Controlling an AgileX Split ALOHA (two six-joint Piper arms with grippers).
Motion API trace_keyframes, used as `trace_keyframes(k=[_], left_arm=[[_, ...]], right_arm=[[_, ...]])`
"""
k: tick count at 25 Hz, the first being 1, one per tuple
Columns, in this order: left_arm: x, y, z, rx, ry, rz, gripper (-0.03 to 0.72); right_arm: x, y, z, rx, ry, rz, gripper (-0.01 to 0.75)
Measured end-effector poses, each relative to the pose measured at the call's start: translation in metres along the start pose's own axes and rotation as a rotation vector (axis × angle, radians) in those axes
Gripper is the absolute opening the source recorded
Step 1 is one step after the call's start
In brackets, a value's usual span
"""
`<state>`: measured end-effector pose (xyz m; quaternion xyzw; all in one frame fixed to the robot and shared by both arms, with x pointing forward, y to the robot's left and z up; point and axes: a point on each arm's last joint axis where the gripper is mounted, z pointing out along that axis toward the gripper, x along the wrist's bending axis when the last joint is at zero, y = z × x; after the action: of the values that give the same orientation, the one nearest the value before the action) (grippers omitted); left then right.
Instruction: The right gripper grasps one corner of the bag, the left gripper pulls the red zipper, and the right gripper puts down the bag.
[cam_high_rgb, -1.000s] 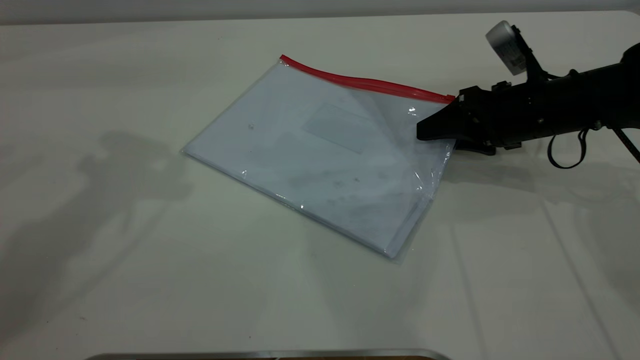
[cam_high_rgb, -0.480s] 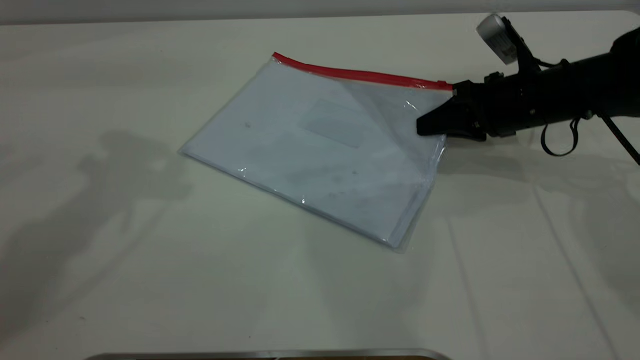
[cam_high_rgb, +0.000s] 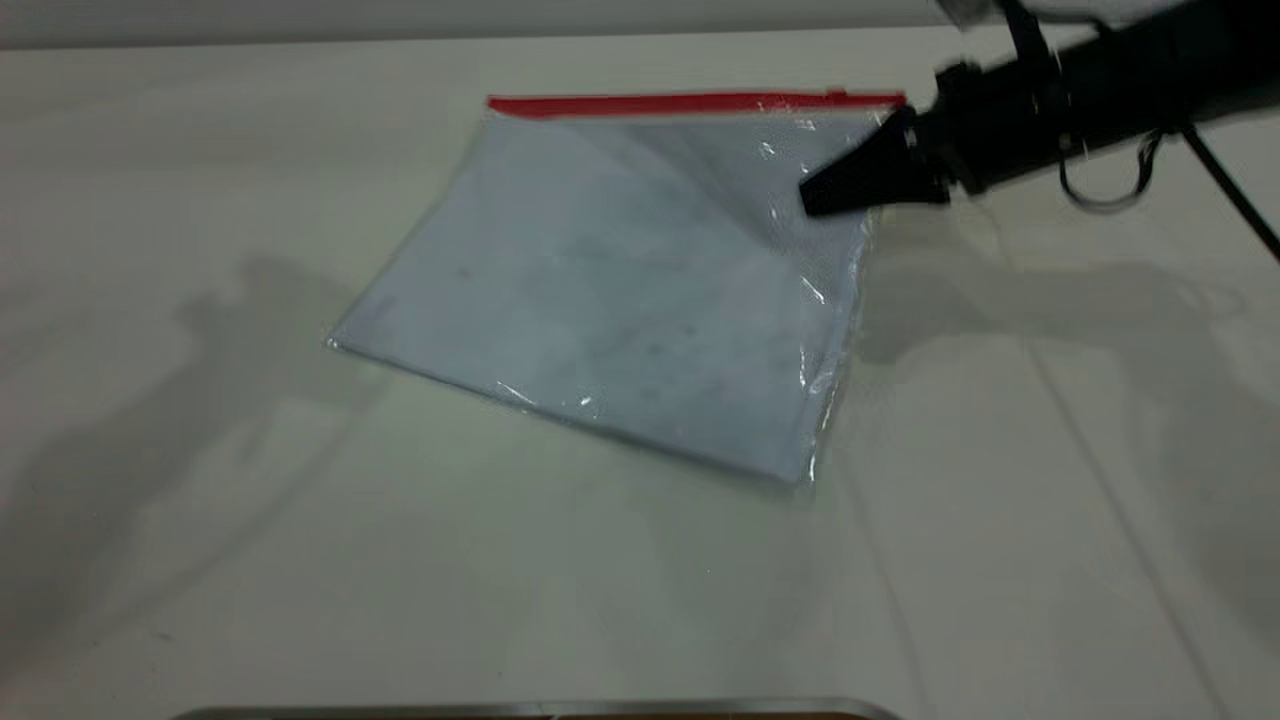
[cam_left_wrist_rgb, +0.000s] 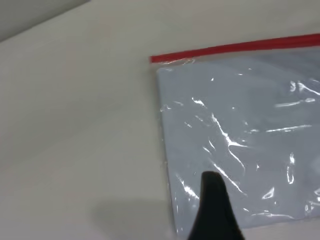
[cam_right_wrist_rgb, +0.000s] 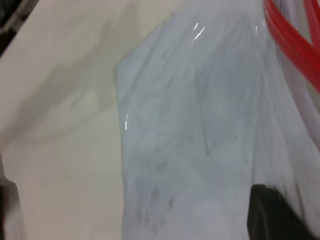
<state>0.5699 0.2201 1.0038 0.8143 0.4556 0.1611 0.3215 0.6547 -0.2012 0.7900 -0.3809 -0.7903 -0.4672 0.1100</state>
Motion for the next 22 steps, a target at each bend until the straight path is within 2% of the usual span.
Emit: trace_keyframes(k=[7, 13, 17, 22], left_arm=[[0.005, 0.015, 0.032, 0.077, -0.134, 0.219, 0.517], [0.010, 0.038, 0.047, 0.060, -0.218, 0.410, 0.504], [0.000, 0.051, 0.062, 0.071, -0.330, 0.460, 0.504], [-0.015, 0.060, 0.088, 0.075, -0.427, 0.594, 0.504]], right_arm=[[0.039, 0.046, -0.009, 0.086, -0.075, -0.271, 0.034], [0.055, 0.060, -0.005, 0.123, -0.142, -0.400, 0.034], [0.069, 0.061, 0.012, 0.148, -0.146, -0.483, 0.034], [0.088, 0.061, 0.032, 0.175, -0.120, -0.583, 0.034]])
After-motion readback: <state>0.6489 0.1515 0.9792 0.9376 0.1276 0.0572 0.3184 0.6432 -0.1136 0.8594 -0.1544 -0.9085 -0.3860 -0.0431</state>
